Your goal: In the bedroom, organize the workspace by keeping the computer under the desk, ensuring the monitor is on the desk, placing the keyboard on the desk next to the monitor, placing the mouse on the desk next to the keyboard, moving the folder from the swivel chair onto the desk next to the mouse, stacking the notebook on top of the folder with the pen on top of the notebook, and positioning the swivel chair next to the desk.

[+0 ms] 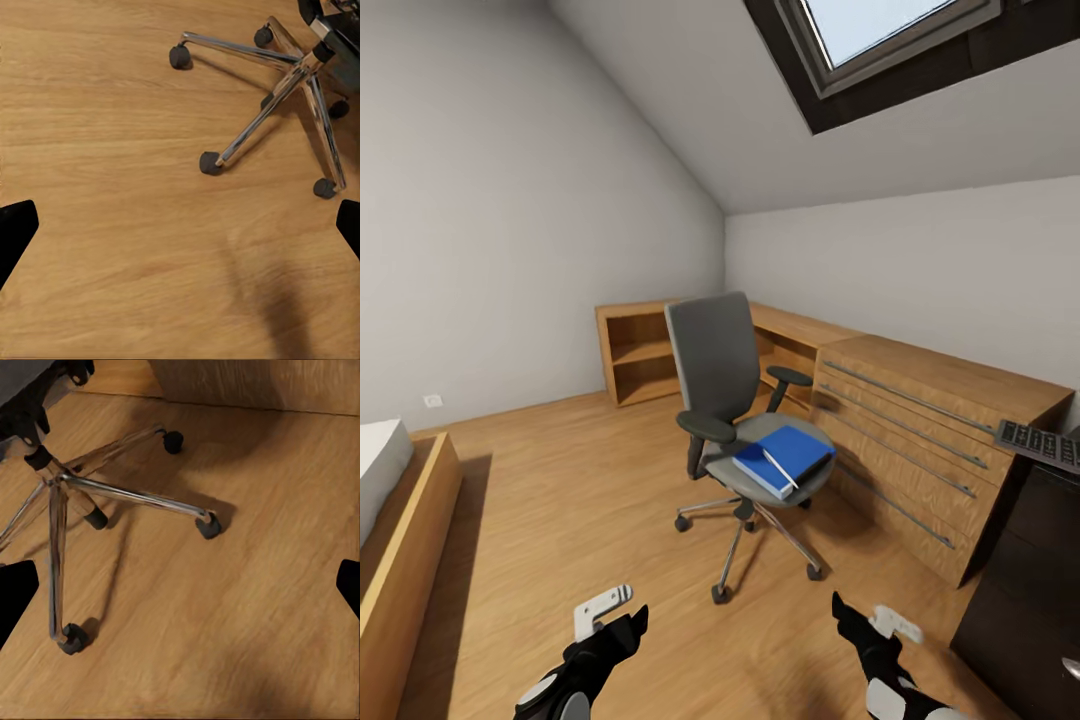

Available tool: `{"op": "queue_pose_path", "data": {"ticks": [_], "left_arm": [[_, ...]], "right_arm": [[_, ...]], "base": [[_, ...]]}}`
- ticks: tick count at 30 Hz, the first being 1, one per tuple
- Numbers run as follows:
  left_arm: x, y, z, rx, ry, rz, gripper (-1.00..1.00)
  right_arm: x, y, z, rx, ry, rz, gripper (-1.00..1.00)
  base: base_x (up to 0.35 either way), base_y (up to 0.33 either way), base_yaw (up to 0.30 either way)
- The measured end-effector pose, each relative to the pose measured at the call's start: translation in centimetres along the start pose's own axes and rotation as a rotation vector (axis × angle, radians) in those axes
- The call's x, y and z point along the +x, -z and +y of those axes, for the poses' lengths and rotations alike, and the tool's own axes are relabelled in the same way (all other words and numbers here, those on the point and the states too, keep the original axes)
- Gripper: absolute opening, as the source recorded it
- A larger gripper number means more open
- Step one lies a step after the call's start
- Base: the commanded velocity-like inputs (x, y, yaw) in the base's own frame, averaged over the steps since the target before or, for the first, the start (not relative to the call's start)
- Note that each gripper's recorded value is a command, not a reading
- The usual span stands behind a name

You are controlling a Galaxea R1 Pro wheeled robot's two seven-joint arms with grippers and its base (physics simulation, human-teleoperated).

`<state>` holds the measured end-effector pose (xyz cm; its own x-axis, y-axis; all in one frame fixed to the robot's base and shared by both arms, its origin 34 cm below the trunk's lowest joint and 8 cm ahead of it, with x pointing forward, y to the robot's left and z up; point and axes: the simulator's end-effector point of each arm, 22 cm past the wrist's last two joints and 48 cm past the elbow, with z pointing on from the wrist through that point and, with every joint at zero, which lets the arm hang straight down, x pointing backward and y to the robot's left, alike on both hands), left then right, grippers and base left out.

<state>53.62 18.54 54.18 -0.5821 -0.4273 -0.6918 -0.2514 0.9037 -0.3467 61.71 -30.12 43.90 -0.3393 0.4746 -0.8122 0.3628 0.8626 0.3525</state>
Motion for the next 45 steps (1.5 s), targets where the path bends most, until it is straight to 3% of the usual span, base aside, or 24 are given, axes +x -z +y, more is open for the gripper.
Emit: {"op": "queue_pose_path", "data": {"ticks": [3, 6, 10, 17, 18, 22, 23, 25, 34, 45], "left_arm": [[1.1, -0.2, 0.3, -0.014, -0.005, 0.037, 1.00], [2.4, -0.4, 0.7, -0.029, -0.011, 0.076, 1.00], [3.6, -0.4, 1.4, -0.049, -0.020, 0.118, 1.00], [6.6, -0.3, 3.4, -0.110, -0.084, 0.206, 1.00], [9.0, -0.7, 5.0, -0.146, -0.115, 0.221, 1.00], [9.0, -0.7, 4.8, -0.152, -0.167, 0.175, 1.00], [11.3, -0.8, 5.5, -0.165, -0.249, 0.163, 1.00], [12.6, -0.6, 6.3, -0.175, -0.273, 0.156, 1.00], [12.4, 0.4, 6.2, -0.180, -0.324, 0.135, 1.00], [10.7, 1.6, 5.5, -0.186, -0.333, 0.134, 1.00]], "right_arm": [[1.9, 2.0, 0.5, -0.056, 0.133, -0.014, 1.00], [3.0, 3.5, 0.7, -0.090, 0.201, -0.018, 1.00], [3.6, 4.7, 0.4, -0.102, 0.239, -0.009, 1.00], [2.9, 5.7, -0.3, -0.097, 0.262, 0.003, 1.00], [2.8, 5.8, -0.5, -0.095, 0.266, 0.006, 1.00], [2.2, 6.1, -0.1, -0.098, 0.269, 0.008, 1.00], [2.0, 6.2, 0.0, -0.095, 0.267, 0.007, 1.00], [1.8, 6.4, 0.3, -0.095, 0.265, 0.009, 1.00], [0.4, 7.0, 1.1, -0.093, 0.257, 0.013, 1.00], [-1.5, 7.8, 2.2, -0.097, 0.258, 0.012, 1.00]], "base": [[0.000, 0.000, -0.004], [0.000, 0.000, -0.002], [0.000, 0.000, 0.000], [0.000, 0.000, 0.000], [0.000, 0.000, 0.000], [0.000, 0.000, 0.000], [0.000, 0.000, 0.000], [0.000, 0.000, 0.000], [0.000, 0.000, 0.000], [0.000, 0.000, -0.190]]}}
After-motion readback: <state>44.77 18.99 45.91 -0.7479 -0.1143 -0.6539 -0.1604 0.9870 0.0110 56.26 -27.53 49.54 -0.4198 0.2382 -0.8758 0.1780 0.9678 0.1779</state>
